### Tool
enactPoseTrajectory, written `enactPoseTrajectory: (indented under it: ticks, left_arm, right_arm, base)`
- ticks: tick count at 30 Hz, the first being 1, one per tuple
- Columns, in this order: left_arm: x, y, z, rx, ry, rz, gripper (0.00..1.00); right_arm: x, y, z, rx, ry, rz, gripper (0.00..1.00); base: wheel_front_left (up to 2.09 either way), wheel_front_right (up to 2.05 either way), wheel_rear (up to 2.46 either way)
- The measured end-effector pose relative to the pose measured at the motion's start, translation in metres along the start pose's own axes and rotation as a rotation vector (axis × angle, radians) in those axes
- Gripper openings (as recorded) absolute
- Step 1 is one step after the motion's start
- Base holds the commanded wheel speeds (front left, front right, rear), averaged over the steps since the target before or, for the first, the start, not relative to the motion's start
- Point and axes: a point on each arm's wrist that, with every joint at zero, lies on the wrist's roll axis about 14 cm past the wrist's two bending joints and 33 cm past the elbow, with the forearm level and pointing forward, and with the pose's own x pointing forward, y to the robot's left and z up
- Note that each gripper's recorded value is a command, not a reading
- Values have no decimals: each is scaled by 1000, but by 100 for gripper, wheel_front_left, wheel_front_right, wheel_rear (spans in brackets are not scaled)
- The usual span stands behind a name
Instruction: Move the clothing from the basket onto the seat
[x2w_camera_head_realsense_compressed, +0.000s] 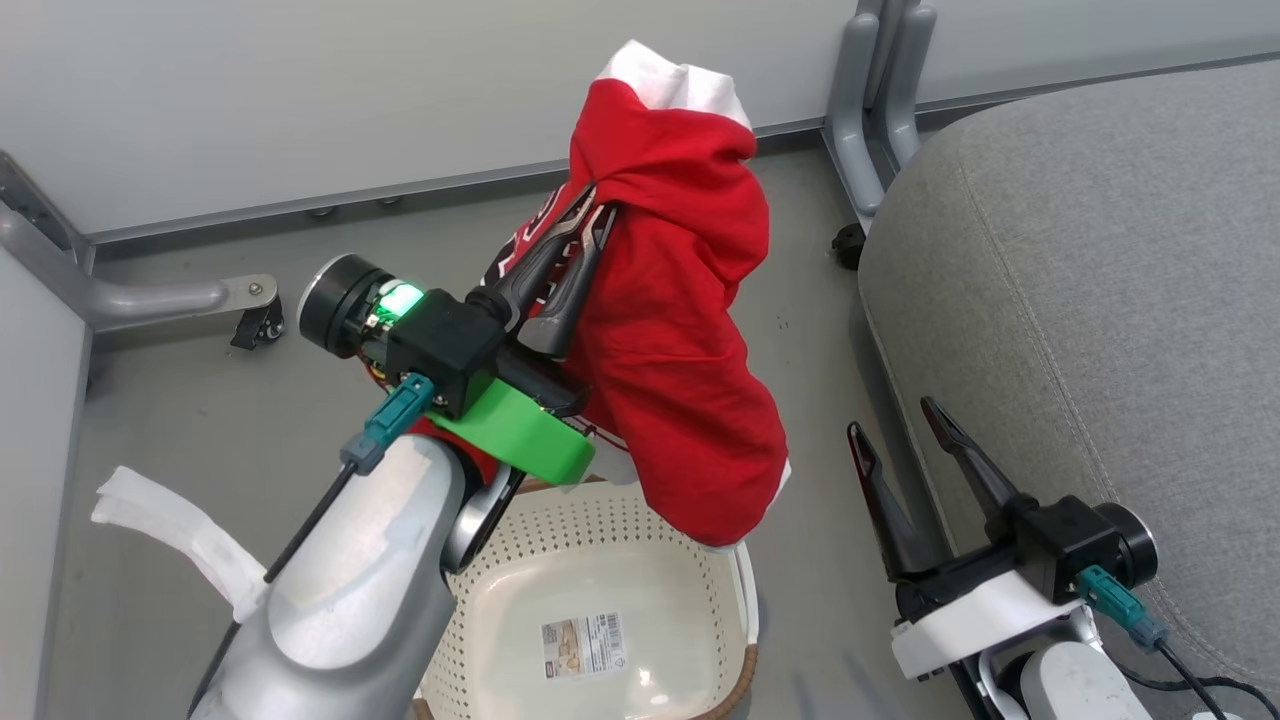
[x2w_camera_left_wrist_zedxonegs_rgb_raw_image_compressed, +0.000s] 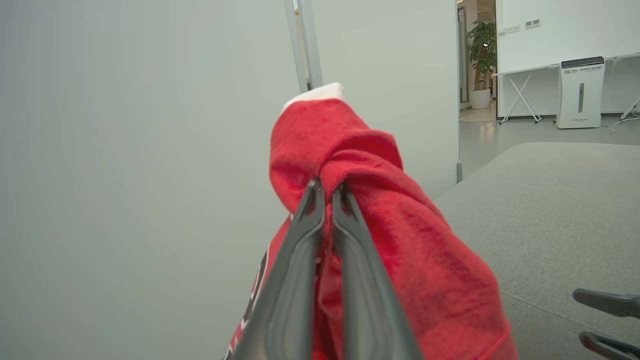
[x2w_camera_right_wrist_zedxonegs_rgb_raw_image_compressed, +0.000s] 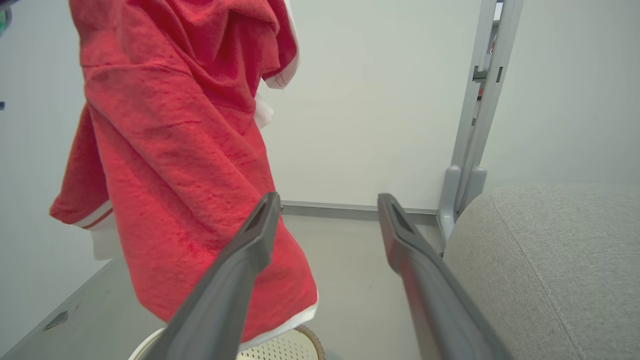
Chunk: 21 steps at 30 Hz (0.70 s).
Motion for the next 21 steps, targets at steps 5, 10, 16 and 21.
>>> enactPoseTrajectory:
  ticks: [5, 10, 16, 21]
  left_arm:
    - [3, -8, 7, 1, -14, -15, 0]
    - [2, -15, 6, -5, -10, -29, 0]
    - [1, -24, 5, -13, -4, -48, 0]
    - [1, -31, 3, -23, -1, -61, 0]
  right_arm:
    - [-3, 0, 3, 3, -8, -2, 100]
    - [3, 12, 19, 0, -58, 35, 100]
    - [16, 45, 43, 0, -134, 143, 100]
    - [27, 67, 42, 4, -133, 218, 100]
  base:
    - [0, 0, 0]
    - [0, 0, 0]
    - [0, 0, 0]
    - [0, 0, 0]
